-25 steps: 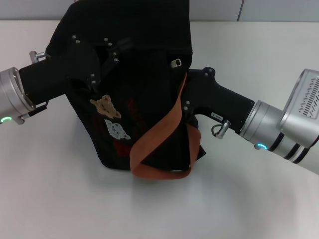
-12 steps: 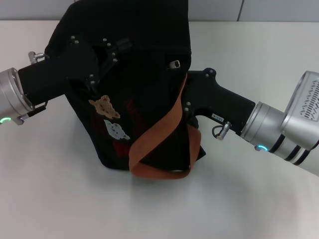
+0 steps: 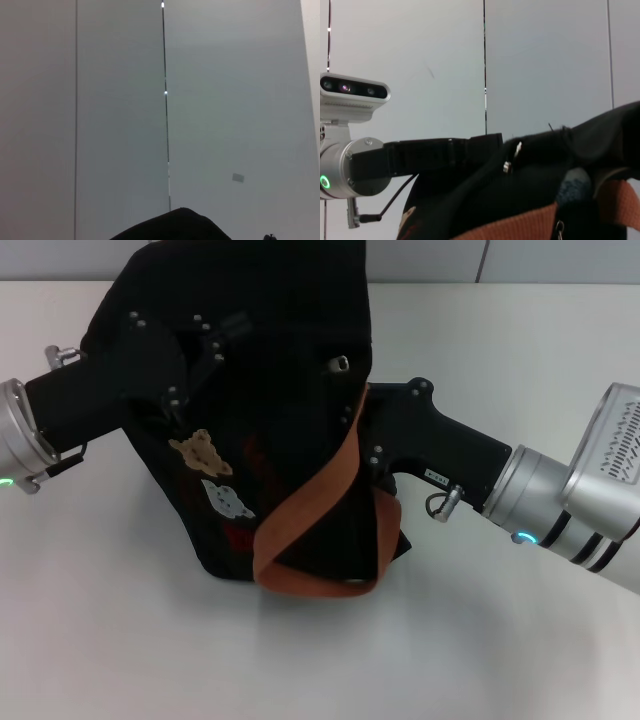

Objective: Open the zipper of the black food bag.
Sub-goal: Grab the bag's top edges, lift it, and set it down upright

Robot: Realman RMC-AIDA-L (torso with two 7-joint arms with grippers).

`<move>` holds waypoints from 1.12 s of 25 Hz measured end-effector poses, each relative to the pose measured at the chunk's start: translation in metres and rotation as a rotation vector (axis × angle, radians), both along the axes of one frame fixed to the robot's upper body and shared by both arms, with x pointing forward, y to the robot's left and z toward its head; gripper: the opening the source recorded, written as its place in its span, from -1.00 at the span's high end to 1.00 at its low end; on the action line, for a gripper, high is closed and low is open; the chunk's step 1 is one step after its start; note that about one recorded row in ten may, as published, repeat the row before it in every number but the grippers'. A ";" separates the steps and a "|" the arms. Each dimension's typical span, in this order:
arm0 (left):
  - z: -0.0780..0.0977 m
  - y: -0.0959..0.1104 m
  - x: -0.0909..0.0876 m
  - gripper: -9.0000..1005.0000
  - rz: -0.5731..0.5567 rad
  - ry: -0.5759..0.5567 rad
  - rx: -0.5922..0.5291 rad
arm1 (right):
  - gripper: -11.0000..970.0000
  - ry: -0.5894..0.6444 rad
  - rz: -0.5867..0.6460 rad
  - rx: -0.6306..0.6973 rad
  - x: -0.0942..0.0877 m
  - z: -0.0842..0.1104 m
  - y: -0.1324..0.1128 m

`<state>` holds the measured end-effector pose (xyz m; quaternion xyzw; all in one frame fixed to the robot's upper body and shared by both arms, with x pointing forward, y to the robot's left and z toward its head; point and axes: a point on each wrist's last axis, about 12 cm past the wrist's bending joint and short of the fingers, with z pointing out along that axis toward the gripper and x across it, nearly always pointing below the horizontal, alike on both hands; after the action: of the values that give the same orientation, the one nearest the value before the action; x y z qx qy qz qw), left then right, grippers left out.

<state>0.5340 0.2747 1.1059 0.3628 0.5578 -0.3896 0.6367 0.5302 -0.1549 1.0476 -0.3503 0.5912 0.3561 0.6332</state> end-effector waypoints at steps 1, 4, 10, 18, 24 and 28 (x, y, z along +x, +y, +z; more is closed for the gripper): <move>0.000 0.001 -0.001 0.80 0.007 0.000 -0.003 | 0.95 0.001 0.000 -0.001 0.000 0.000 0.000; -0.001 0.006 -0.003 0.79 0.030 -0.004 -0.012 | 0.93 0.007 -0.004 -0.010 0.000 -0.002 -0.001; -0.002 0.013 -0.007 0.78 0.066 -0.007 -0.029 | 0.90 0.018 -0.008 -0.030 0.000 -0.005 -0.001; -0.004 0.026 -0.015 0.77 0.136 -0.026 -0.065 | 0.87 0.036 -0.019 -0.053 -0.002 -0.010 -0.003; -0.006 0.041 -0.025 0.76 0.188 -0.038 -0.077 | 0.84 0.059 -0.032 -0.065 -0.010 -0.017 -0.010; -0.009 0.052 -0.032 0.75 0.226 -0.038 -0.073 | 0.82 0.075 -0.040 -0.077 -0.016 -0.023 -0.016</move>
<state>0.5017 0.3269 1.0973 0.2814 0.5684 -0.3284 0.6999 0.5143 -0.1707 1.0246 -0.3490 0.6346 0.3333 0.6037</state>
